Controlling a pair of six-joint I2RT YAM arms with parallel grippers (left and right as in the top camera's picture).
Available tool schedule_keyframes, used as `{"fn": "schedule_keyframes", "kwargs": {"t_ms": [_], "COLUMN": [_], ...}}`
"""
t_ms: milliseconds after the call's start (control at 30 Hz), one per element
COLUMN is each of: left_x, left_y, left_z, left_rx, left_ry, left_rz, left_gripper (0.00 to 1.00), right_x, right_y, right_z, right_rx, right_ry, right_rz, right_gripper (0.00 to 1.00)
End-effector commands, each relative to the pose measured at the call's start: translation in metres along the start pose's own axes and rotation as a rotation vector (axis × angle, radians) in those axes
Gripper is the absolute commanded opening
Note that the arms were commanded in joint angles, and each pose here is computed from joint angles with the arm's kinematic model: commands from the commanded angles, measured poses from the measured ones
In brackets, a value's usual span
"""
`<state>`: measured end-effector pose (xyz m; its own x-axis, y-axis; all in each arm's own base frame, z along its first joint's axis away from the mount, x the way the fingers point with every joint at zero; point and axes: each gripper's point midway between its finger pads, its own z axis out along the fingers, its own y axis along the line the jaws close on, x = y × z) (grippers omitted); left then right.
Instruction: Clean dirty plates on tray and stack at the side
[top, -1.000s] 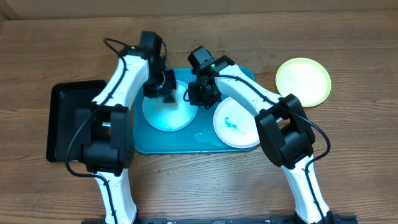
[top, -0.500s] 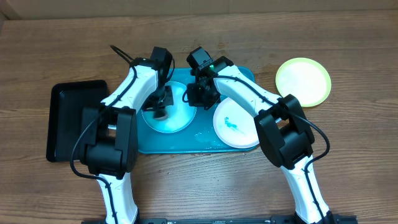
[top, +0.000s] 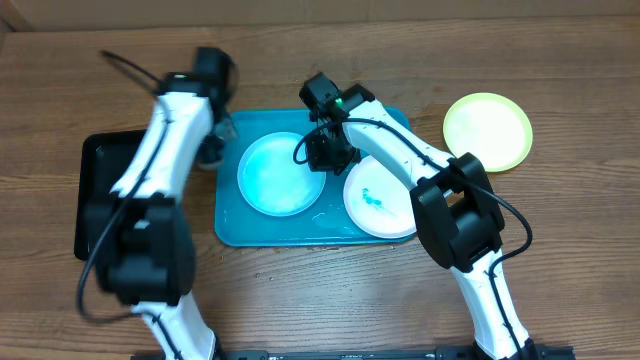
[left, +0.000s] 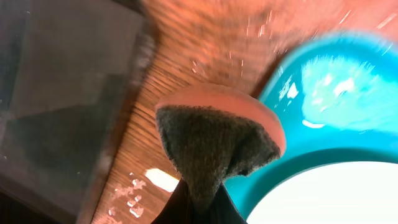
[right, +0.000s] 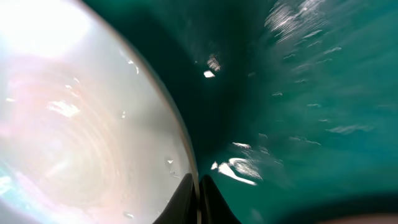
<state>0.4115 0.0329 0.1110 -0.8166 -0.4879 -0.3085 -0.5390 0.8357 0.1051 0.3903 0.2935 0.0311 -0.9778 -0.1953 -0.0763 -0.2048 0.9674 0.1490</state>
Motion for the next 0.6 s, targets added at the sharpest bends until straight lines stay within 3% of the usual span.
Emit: {"fn": "schedule_keyframes", "kwargs": {"t_ms": [0, 300, 433, 567], "left_x": [-0.024, -0.030, -0.030, -0.029], "left_y": [0.018, 0.113, 0.137, 0.148], "left_z": [-0.038, -0.014, -0.010, -0.008], "left_rx": [0.164, 0.103, 0.082, 0.071], "left_ry": [-0.026, 0.070, 0.083, 0.093], "left_rz": [-0.141, -0.308, -0.365, -0.391], "left_gripper": [0.04, 0.04, 0.04, 0.04], "right_x": [-0.038, -0.051, -0.042, -0.033], "right_y": [0.001, 0.024, 0.040, 0.054], "right_z": [-0.058, -0.190, -0.233, -0.255], "right_rx": [0.178, 0.817, 1.106, 1.255], "right_ry": [-0.219, -0.616, -0.721, -0.750], "right_rz": [-0.102, -0.334, -0.438, -0.504], "right_gripper": [0.04, 0.04, 0.04, 0.04]}}
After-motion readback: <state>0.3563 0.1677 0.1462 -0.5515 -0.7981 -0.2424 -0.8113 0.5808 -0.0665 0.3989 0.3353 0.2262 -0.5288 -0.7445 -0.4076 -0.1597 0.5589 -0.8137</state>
